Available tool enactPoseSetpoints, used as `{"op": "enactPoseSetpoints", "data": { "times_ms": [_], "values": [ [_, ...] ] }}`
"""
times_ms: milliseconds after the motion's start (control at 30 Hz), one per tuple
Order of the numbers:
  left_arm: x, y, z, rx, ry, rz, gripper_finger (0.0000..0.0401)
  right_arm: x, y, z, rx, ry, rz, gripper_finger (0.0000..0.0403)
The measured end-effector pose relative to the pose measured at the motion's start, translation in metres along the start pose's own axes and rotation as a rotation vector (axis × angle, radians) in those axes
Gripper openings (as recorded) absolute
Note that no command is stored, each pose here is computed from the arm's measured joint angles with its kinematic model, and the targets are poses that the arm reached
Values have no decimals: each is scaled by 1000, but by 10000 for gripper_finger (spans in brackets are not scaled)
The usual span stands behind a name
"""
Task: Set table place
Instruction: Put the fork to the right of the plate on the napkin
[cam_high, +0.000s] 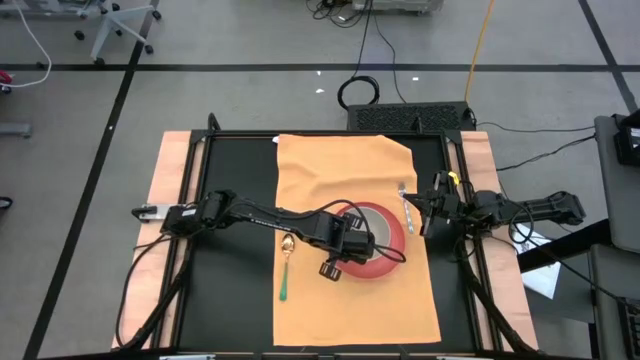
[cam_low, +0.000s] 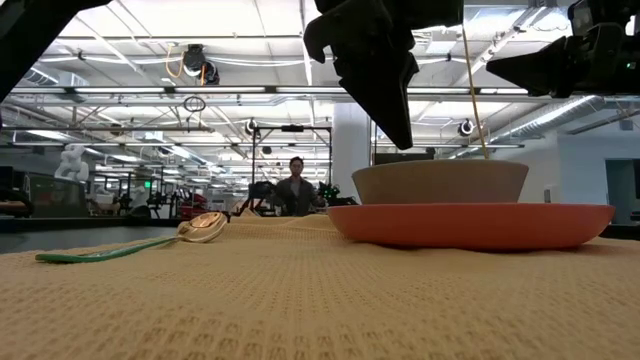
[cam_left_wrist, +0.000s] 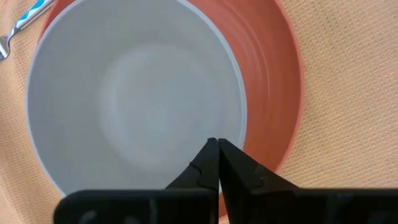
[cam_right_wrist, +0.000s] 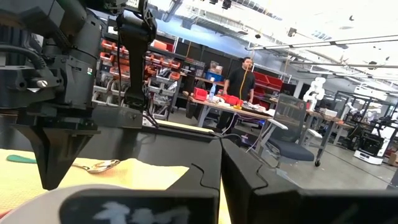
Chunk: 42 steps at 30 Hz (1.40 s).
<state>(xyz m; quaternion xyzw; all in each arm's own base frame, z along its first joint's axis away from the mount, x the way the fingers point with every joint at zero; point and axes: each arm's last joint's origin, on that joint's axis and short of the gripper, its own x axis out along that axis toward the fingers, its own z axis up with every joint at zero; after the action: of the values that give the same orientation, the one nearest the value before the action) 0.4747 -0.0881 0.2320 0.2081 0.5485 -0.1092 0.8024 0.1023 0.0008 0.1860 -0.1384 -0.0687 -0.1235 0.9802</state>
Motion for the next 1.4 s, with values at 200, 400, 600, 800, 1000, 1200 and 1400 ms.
{"op": "enactPoseSetpoints", "data": {
  "times_ms": [200,400,600,800,1000,1200,1400],
  "values": [
    [-6,1,0,25,-4,14,5,0,0,0,2,0,0,0],
    [-36,7,0,-3,-70,40,30,0,0,0,3,-2,0,0],
    [-78,22,-5,-99,-153,65,31,0,0,0,4,-4,-1,0],
    [-107,42,-16,-200,-203,92,31,0,0,0,4,-4,-1,0],
    [-106,55,-24,-229,-182,102,31,0,0,0,4,-4,-1,0],
    [-107,56,-31,-243,-139,41,31,0,0,0,11,-3,-1,0],
    [-129,48,-36,-240,-155,8,31,0,0,0,11,-3,0,0]
  ]
}}
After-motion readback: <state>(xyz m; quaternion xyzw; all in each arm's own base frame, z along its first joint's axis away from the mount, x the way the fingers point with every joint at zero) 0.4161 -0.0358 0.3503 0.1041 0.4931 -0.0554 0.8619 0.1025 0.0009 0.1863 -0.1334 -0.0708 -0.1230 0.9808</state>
